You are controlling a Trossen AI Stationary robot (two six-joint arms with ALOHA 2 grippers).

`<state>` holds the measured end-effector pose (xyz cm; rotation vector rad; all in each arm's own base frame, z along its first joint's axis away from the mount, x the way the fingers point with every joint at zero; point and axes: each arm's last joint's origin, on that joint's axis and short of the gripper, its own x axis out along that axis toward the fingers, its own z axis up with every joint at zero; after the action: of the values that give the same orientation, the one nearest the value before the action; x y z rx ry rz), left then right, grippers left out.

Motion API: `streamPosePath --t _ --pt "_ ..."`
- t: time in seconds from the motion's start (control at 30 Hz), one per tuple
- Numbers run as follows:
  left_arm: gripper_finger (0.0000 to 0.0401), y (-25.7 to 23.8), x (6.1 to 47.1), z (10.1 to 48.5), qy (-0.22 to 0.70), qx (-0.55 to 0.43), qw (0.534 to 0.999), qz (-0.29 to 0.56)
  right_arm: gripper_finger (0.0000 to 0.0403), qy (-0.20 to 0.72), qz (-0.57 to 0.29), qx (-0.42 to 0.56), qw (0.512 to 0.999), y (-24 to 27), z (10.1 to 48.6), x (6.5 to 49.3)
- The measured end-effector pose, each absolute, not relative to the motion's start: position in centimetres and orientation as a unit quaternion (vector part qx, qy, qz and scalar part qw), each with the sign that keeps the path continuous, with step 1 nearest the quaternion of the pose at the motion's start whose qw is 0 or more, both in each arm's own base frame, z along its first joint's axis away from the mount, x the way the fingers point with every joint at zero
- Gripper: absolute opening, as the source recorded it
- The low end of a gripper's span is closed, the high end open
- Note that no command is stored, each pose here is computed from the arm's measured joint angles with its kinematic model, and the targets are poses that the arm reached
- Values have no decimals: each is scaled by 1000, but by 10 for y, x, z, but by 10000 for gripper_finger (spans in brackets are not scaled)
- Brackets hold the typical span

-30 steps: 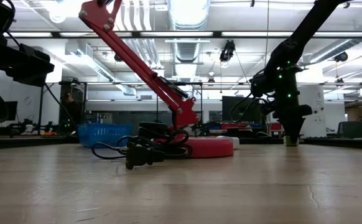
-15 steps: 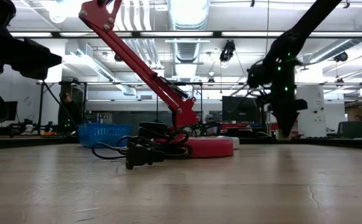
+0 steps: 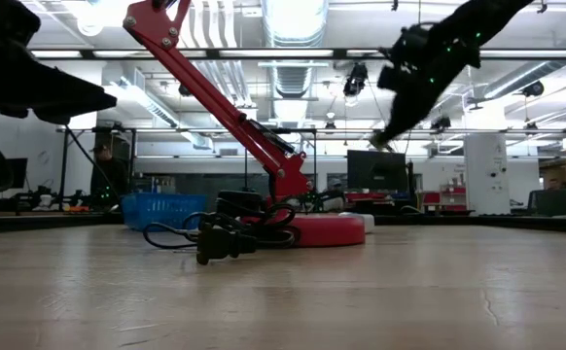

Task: Pick & Place Office items
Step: Put the right green charger adapter into the blue bin

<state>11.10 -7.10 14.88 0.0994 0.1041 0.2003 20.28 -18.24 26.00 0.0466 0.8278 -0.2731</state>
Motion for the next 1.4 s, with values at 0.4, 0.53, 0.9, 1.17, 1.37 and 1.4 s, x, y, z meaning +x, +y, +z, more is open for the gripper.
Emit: streamPosePath --t 0.4,0.53,0.9,1.17,1.37,1.4 --pt "202 -39 129 163 8 41 990 132 117 253 -44 5 966 -172 254 269" --pt "202 -19 136 165 -5 37 990 135 117 220 -21 -4 975 -171 240 293" --pt "202 35 135 176 -65 39 990 122 117 109 30 -6 994 -177 217 330" --pt "202 62 135 178 -67 41 986 145 117 70 54 -18 996 -179 212 337" --pt "202 78 159 189 -64 50 989 122 117 52 64 -20 996 -182 208 343" --pt "202 81 165 190 -58 52 990 119 117 51 68 -18 996 -183 208 346"
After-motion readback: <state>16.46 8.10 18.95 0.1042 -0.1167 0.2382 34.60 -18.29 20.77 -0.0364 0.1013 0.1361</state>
